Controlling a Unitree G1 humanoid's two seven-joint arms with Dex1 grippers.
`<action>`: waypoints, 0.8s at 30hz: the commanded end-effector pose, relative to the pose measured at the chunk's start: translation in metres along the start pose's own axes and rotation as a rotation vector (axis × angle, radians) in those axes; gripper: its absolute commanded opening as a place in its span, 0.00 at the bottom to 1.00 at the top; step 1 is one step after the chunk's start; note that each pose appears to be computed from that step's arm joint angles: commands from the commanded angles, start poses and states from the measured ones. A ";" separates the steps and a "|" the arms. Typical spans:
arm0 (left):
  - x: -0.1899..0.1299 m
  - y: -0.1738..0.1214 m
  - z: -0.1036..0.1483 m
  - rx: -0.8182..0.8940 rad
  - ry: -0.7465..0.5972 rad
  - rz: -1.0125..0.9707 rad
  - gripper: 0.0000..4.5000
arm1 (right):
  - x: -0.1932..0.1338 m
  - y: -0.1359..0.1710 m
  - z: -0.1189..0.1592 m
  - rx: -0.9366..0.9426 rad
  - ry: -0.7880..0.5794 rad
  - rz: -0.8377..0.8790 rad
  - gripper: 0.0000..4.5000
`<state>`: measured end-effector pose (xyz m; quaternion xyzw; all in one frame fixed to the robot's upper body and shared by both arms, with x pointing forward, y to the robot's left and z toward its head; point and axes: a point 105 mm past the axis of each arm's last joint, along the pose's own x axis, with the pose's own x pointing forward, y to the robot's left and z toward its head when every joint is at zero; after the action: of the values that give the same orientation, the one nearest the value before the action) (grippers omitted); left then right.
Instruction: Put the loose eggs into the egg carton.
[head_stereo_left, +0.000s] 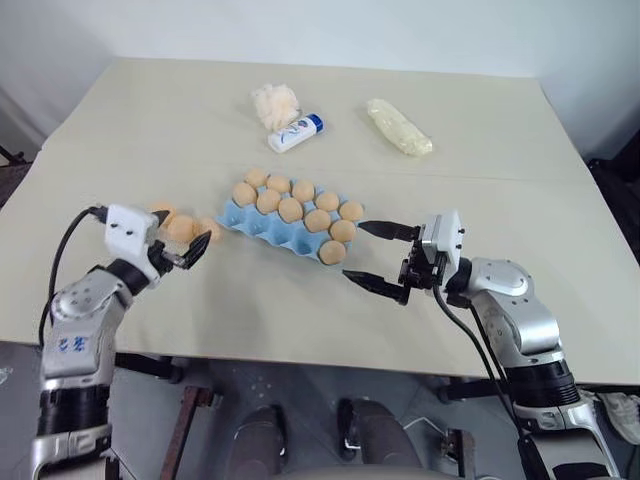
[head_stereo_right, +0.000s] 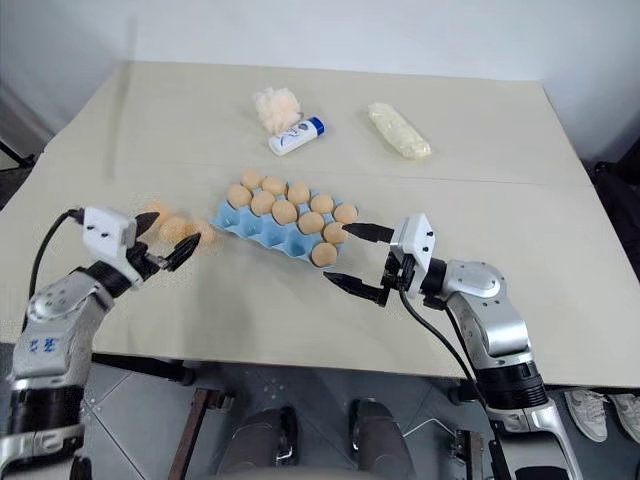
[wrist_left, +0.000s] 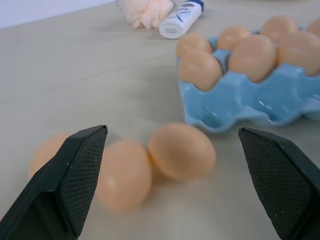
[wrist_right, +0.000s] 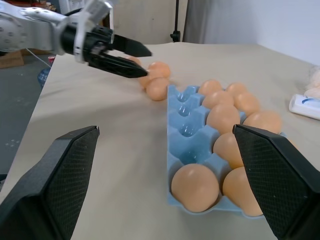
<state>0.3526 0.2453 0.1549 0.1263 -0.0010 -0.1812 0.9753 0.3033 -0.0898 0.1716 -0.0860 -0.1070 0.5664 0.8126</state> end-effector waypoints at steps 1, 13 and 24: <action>0.014 -0.004 0.001 0.038 0.032 -0.057 0.99 | 0.003 0.000 0.012 -0.049 -0.035 0.000 1.00; 0.020 -0.010 -0.014 -0.003 0.231 -0.321 0.99 | 0.003 0.000 0.012 -0.053 -0.044 -0.021 1.00; 0.026 -0.005 -0.020 0.018 0.304 -0.338 0.99 | 0.005 -0.001 0.012 -0.061 -0.053 -0.028 1.00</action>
<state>0.3714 0.2337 0.1234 0.1422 0.1783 -0.3298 0.9161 0.3049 -0.0858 0.1718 -0.0854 -0.1187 0.5560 0.8182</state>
